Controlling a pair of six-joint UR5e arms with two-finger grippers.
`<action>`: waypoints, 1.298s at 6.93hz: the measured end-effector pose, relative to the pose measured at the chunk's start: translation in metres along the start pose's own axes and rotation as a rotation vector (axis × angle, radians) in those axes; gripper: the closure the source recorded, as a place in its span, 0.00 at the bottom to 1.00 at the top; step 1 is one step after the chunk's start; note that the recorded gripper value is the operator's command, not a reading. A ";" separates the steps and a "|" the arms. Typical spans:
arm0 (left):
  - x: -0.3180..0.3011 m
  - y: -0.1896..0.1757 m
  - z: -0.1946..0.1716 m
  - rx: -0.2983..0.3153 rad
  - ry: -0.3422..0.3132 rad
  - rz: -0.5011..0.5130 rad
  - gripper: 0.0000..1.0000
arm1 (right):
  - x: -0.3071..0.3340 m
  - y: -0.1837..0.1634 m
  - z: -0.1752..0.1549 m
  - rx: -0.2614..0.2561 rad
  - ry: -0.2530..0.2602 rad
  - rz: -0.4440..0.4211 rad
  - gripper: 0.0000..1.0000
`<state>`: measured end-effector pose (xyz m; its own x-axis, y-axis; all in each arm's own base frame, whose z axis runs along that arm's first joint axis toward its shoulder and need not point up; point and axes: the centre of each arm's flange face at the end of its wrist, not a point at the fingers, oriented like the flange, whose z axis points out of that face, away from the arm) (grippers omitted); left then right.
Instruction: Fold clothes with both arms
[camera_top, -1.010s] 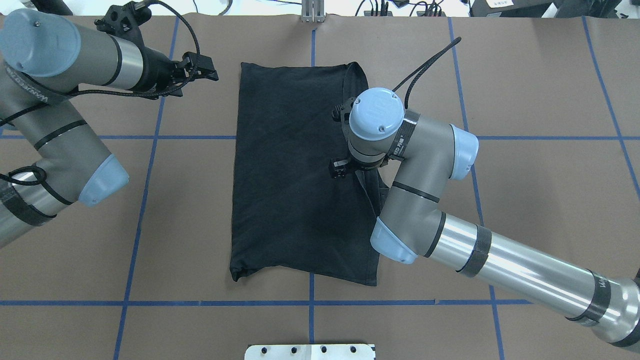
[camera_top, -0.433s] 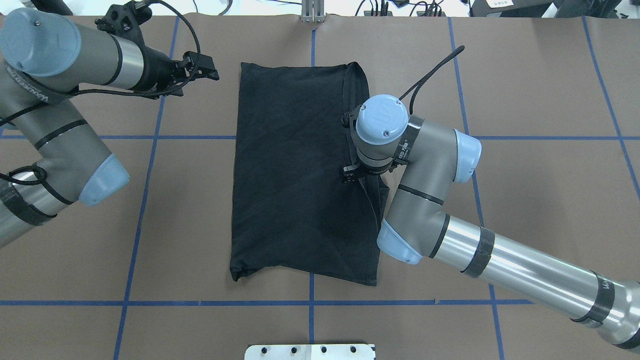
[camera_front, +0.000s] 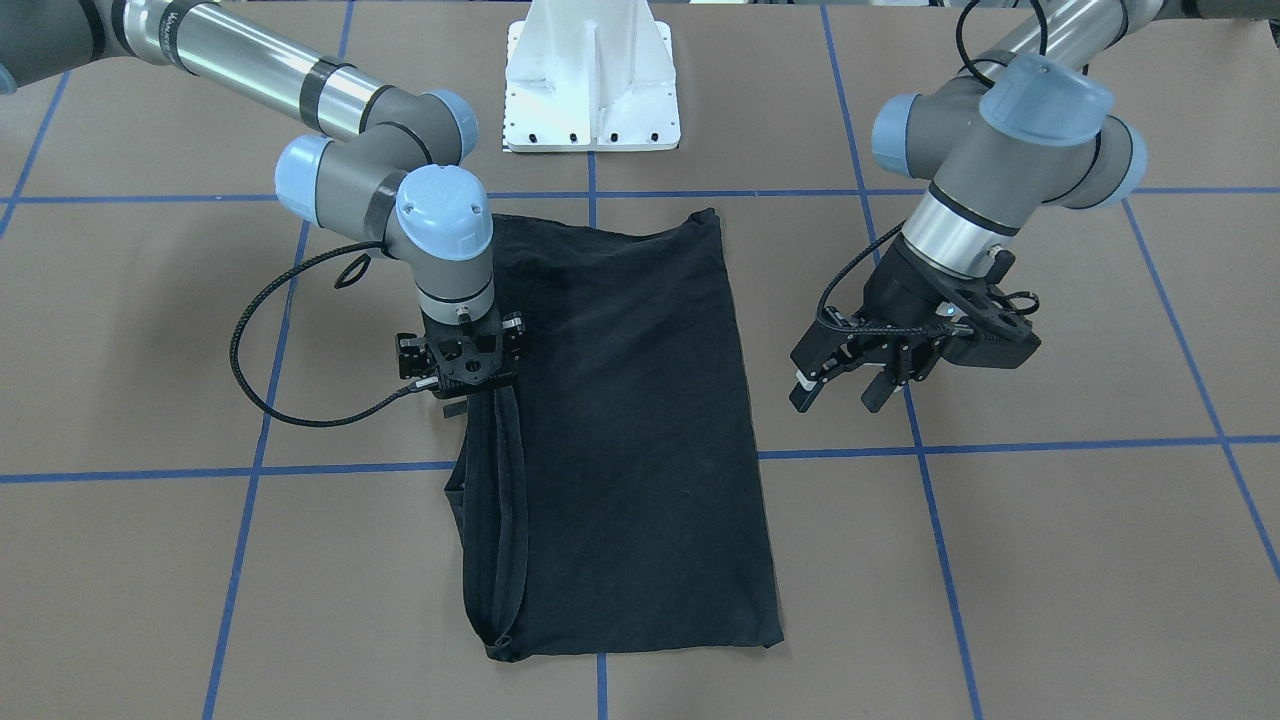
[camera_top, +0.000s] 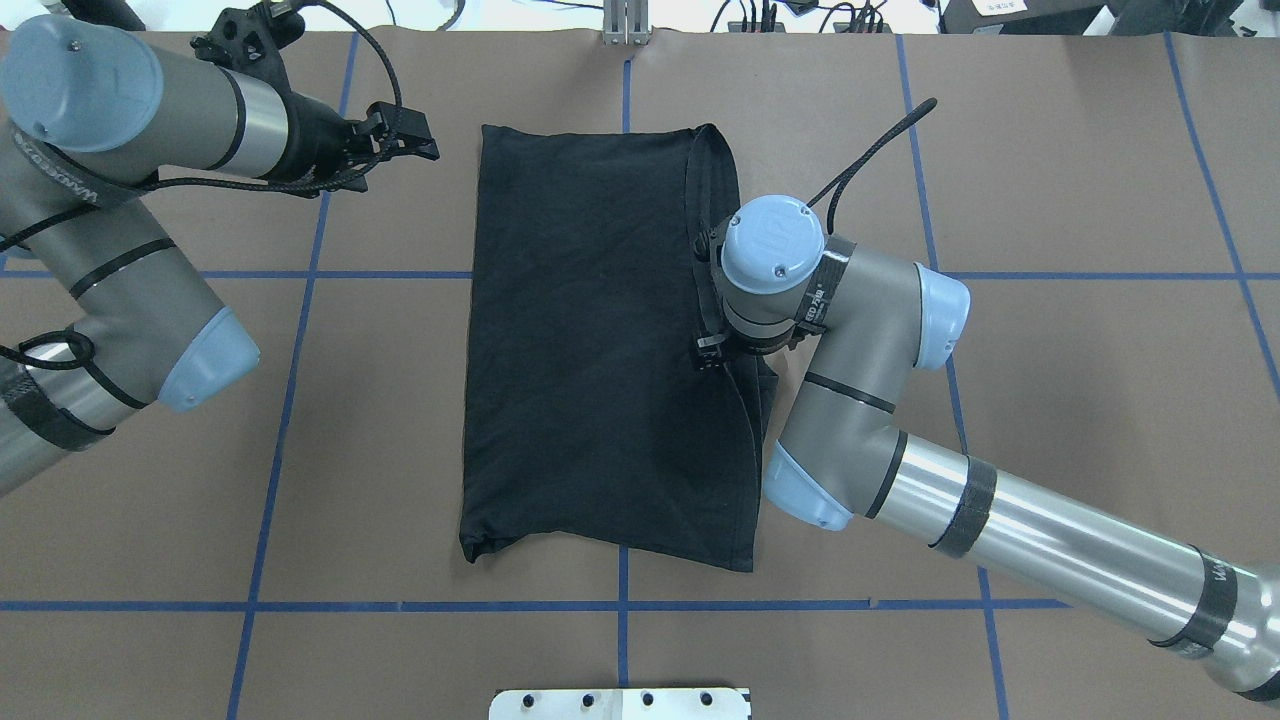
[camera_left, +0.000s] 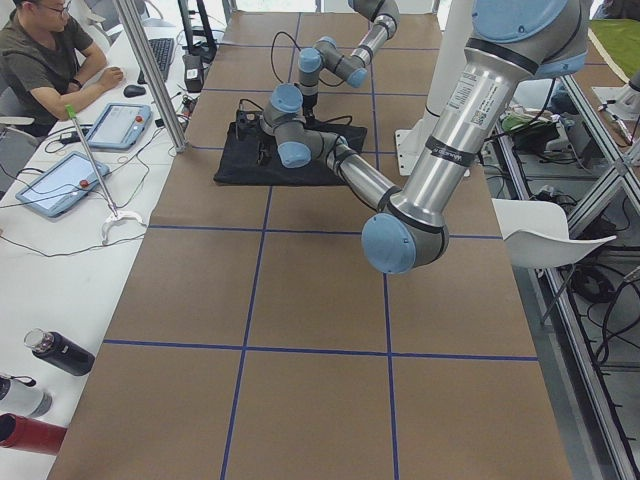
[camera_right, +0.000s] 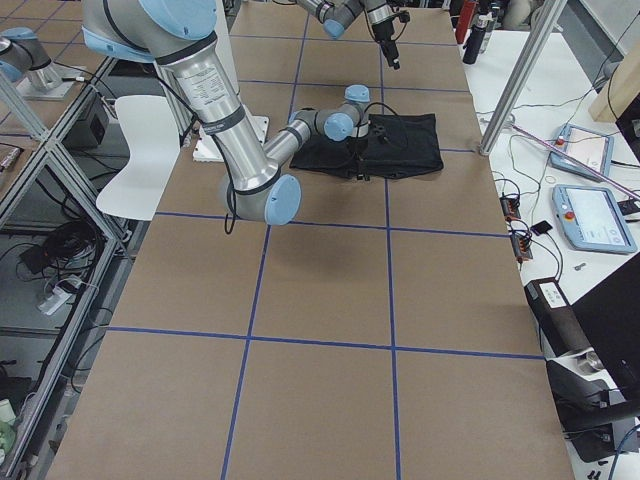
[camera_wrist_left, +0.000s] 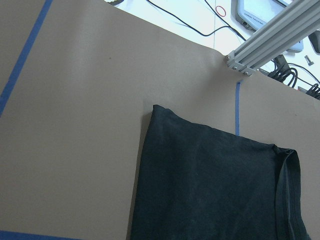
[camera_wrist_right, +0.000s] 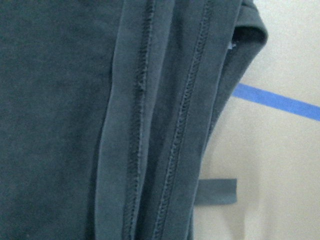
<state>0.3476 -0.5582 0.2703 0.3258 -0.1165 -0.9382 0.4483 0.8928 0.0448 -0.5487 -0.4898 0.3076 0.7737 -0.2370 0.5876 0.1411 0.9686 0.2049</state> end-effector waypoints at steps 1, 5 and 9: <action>0.000 0.000 0.000 0.000 0.001 0.000 0.00 | 0.010 -0.004 -0.001 -0.012 -0.011 0.010 0.01; 0.002 0.000 -0.001 0.001 0.003 0.001 0.00 | 0.040 -0.011 -0.003 -0.042 -0.029 0.042 0.01; 0.002 0.000 -0.001 0.001 0.004 0.002 0.00 | 0.035 -0.032 -0.028 -0.014 -0.060 0.049 0.01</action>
<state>0.3472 -0.5579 0.2679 0.3235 -0.1133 -0.9394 0.4489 0.8924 0.0469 -0.5092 -0.5267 0.2998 0.7413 -0.1930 0.6428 0.1129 0.9800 0.1641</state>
